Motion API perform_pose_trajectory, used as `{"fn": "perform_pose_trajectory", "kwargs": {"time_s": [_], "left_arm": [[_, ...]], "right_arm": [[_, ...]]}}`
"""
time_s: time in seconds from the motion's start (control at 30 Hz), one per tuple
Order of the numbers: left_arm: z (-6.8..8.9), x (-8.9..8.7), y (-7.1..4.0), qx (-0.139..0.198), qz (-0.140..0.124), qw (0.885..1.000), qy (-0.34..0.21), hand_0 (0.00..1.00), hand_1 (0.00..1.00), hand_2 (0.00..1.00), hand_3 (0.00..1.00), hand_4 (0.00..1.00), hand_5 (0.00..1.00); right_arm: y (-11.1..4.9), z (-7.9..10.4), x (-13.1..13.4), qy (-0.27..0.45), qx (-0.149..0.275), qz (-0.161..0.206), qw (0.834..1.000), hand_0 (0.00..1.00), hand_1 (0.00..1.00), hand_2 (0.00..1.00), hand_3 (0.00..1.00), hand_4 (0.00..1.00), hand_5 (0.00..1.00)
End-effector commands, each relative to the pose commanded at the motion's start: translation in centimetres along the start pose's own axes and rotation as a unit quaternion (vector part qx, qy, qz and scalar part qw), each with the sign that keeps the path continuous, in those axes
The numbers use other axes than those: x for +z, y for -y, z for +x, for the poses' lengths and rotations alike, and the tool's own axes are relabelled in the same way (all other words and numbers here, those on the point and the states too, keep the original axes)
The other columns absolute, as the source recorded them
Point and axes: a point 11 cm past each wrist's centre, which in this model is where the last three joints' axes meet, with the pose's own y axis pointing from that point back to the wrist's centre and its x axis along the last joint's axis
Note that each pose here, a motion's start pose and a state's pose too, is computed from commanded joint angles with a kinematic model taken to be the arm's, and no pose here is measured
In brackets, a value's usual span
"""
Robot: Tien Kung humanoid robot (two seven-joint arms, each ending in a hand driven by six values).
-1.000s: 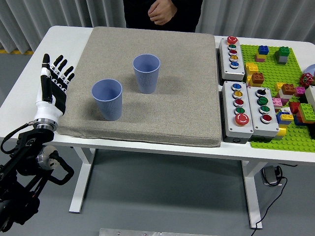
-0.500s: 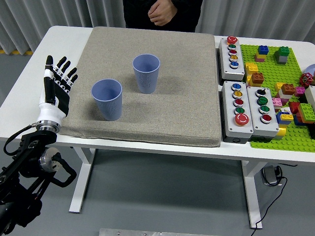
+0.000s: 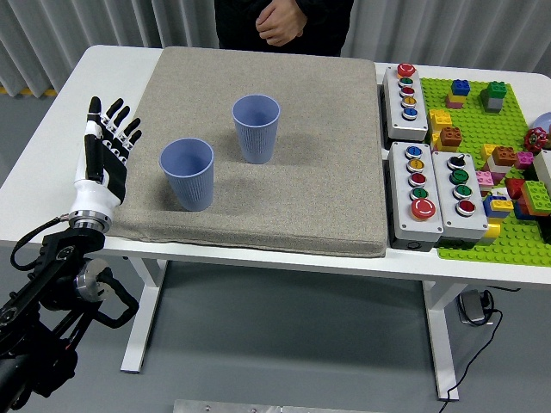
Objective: Pick cup pour cup place
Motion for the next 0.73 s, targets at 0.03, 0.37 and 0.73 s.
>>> {"fn": "perform_pose_trajectory", "kwargs": {"time_s": [0.03,0.37,0.73], "left_arm": [[-0.02,0.01,0.01,0.000,0.000,1.000,0.000,0.895,0.881,0.942,0.893,0.806,0.998],[-0.12,0.17,0.03,-0.002,-0.002,1.000,-0.003,0.895,0.880,0.942,0.894,0.807,0.998],[-0.25,0.61,0.11,-0.004,-0.008,1.000,-0.003,0.894,0.880,0.942,0.894,0.807,0.998]], "right_arm": [[0.00,0.00,-0.03,0.000,0.000,0.000,1.000,0.702,0.654,0.605,0.599,0.018,0.357],[-0.01,0.04,-0.07,-0.001,0.000,0.001,1.000,0.702,0.654,0.604,0.599,0.017,0.355],[-0.02,0.08,-0.23,0.002,0.001,0.002,1.000,0.702,0.654,0.604,0.599,0.017,0.355]]}}
